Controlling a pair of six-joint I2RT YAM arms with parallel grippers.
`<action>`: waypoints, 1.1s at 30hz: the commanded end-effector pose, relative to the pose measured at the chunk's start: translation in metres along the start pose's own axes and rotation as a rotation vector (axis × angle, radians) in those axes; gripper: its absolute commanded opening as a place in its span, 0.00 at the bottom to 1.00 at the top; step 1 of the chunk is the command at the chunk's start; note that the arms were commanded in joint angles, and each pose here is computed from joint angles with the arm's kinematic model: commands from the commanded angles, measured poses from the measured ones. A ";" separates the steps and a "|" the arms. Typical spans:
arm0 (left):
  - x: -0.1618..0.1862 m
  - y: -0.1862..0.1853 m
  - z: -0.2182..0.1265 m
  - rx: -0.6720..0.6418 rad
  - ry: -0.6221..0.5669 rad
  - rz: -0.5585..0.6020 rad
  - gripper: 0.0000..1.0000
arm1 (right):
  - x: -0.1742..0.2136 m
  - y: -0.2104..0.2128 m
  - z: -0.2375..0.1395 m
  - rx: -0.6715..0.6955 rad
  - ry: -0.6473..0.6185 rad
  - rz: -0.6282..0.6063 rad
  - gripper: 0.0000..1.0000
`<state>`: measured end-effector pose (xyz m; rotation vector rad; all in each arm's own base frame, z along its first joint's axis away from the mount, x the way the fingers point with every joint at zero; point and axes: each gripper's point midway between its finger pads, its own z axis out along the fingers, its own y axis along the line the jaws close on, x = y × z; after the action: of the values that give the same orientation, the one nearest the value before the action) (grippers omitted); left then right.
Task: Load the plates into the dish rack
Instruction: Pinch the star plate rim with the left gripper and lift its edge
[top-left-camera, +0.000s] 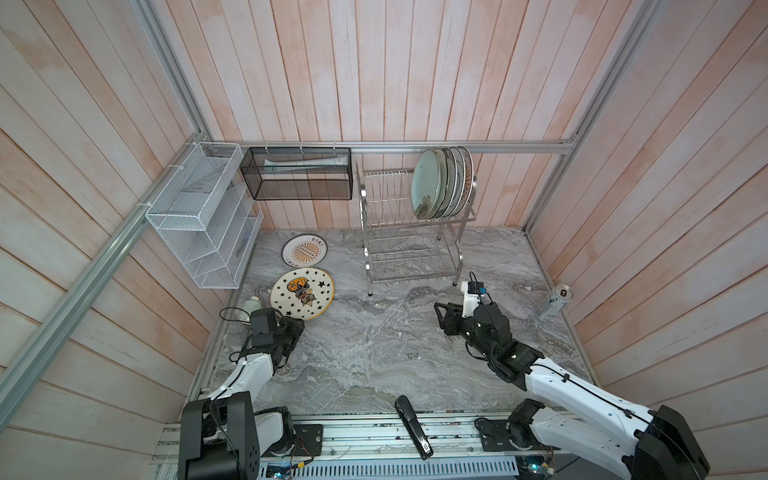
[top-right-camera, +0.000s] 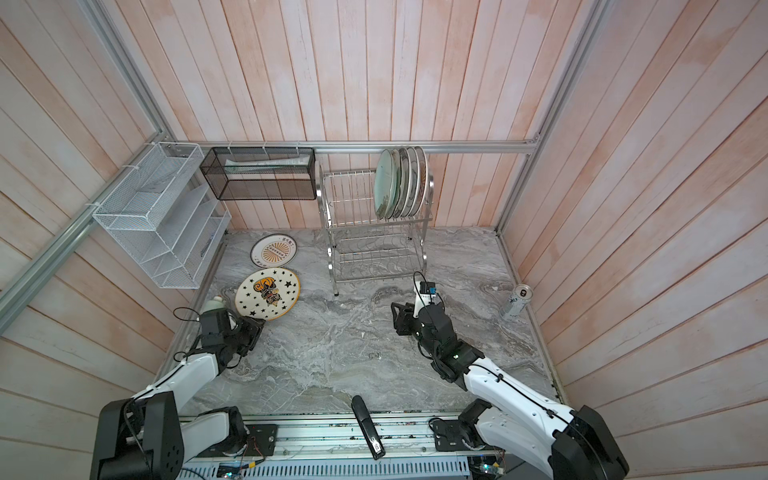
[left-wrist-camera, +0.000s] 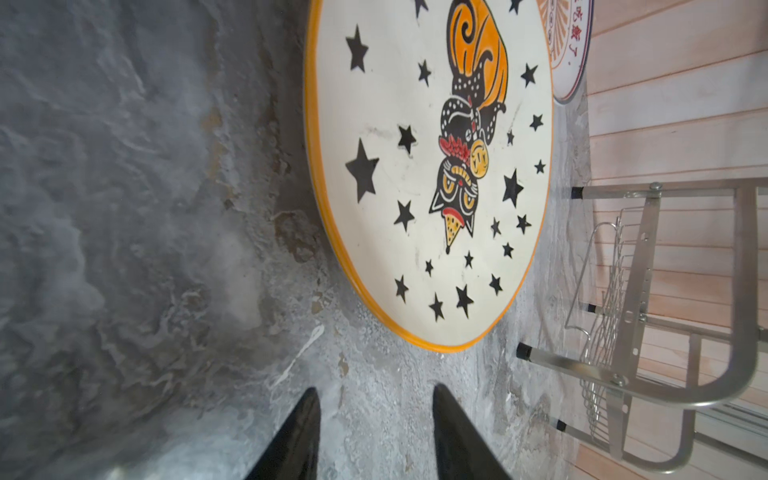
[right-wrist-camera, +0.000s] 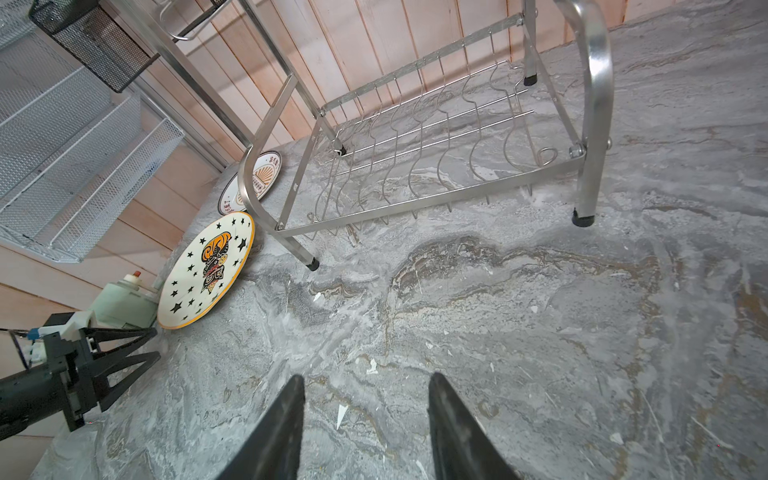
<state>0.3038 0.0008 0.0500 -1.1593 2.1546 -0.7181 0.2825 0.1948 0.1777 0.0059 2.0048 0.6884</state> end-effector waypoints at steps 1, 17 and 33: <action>-0.011 -0.007 0.004 0.030 -0.035 -0.006 0.45 | 0.006 0.001 -0.002 -0.017 0.008 0.004 0.49; -0.022 0.007 0.028 0.014 -0.068 -0.089 0.41 | 0.011 0.001 -0.001 -0.041 0.032 0.008 0.49; -0.024 0.016 0.042 0.000 -0.067 -0.134 0.32 | 0.012 -0.002 -0.002 -0.037 0.034 0.011 0.49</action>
<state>0.3404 0.0180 0.0282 -1.2685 2.0178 -0.7529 0.2755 0.1974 0.1662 -0.0251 2.0345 0.7259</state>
